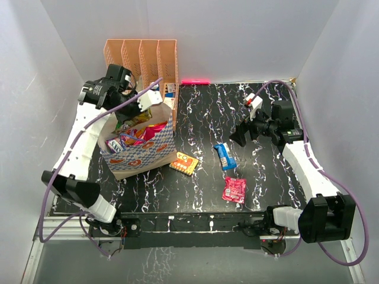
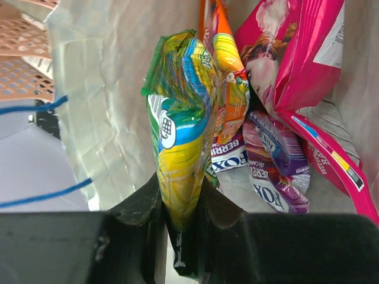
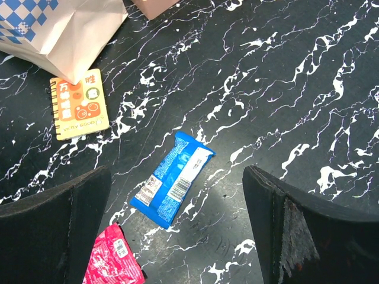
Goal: Place the snacks into the paper bag
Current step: Place the snack in the paper bag, then pick up the snack from the center of the board.
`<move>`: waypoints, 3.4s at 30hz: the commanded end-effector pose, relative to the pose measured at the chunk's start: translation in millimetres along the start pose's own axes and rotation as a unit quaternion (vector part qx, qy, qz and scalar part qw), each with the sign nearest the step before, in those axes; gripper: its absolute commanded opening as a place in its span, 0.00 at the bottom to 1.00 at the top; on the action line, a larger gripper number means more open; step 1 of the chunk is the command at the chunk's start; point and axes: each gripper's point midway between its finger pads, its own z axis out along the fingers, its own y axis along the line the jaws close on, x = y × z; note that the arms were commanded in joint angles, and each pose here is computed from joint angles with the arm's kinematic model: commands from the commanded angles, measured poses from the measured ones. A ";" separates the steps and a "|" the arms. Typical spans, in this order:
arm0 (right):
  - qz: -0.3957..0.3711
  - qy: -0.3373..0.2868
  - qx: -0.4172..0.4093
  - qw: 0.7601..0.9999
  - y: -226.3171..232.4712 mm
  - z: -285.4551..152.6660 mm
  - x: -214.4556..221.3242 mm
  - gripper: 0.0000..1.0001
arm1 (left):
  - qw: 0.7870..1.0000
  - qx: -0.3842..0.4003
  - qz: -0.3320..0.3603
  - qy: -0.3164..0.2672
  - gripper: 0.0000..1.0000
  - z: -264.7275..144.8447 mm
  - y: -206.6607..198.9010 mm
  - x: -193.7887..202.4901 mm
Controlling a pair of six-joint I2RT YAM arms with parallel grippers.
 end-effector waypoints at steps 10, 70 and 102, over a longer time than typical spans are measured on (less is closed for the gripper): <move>-0.031 -0.029 0.014 0.999 -5.2 -5.5 -22.3 0.98 | 0.997 0.073 -0.003 -0.011 0.34 15.6 -13.8 -4.8; -0.016 0.183 0.107 0.977 20.7 78.3 121.9 0.98 | 0.933 -0.195 -0.180 -0.245 0.98 -61.1 51.8 -60.7; 0.061 0.301 0.066 0.950 14.8 60.8 185.9 0.80 | 0.935 -0.189 -0.166 -0.251 0.98 -67.8 46.1 -61.7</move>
